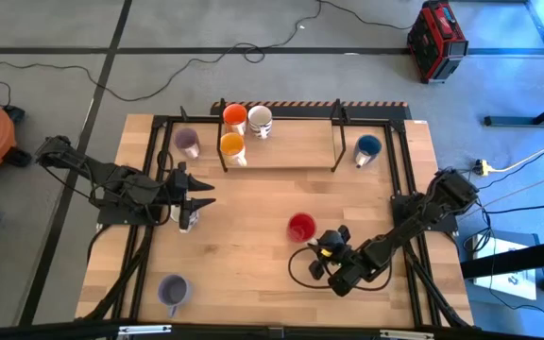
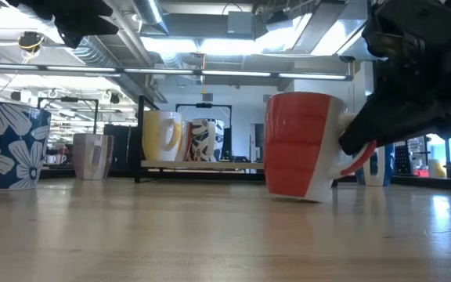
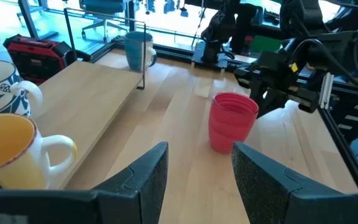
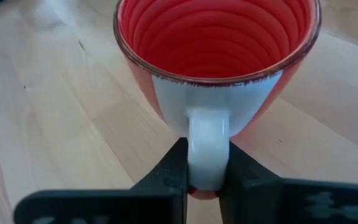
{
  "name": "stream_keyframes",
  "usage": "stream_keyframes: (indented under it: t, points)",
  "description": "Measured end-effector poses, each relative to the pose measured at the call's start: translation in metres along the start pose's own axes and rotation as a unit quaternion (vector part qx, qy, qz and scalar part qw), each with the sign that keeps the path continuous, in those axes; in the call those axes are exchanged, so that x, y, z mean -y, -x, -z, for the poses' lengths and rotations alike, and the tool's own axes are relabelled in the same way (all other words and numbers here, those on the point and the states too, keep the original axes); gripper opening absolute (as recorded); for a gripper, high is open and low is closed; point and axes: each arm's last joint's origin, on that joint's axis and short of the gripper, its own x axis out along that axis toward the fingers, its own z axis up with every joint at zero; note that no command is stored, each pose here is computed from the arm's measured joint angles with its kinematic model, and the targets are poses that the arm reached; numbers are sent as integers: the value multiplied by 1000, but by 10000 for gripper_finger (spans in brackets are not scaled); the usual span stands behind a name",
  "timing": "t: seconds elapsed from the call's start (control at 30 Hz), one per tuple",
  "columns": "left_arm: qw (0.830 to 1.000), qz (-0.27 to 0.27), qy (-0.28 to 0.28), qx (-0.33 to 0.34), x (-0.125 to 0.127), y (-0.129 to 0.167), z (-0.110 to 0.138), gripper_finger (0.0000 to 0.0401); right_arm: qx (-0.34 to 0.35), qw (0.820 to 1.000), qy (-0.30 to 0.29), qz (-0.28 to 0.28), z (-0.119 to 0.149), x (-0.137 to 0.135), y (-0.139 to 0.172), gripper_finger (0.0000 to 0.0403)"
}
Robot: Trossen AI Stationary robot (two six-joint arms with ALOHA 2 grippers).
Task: Place coffee mugs
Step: Put the red mug on the shelf aligned with the white mug
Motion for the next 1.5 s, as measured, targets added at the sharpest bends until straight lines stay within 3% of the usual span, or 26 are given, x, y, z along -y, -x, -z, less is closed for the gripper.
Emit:
stream_keyframes:
  t: [0.4,0.83,1.03,1.23,1.5]
  points:
    - [1000,20,-18,12,-2,6,-3,172,4,1000,17,-15,-21,-20,0,33]
    - [999,31,-1,40,-8,18,-9,172,35,998,52,10,-92,-36,-23,33]
    - [999,31,-2,39,-8,18,-8,172,31,998,25,50,-135,-21,-47,33]
    - [999,31,-2,39,-8,18,-8,172,32,995,40,85,-179,0,-67,33]
    - [999,31,-2,39,-8,18,-8,172,20,994,47,97,-208,28,-88,33]
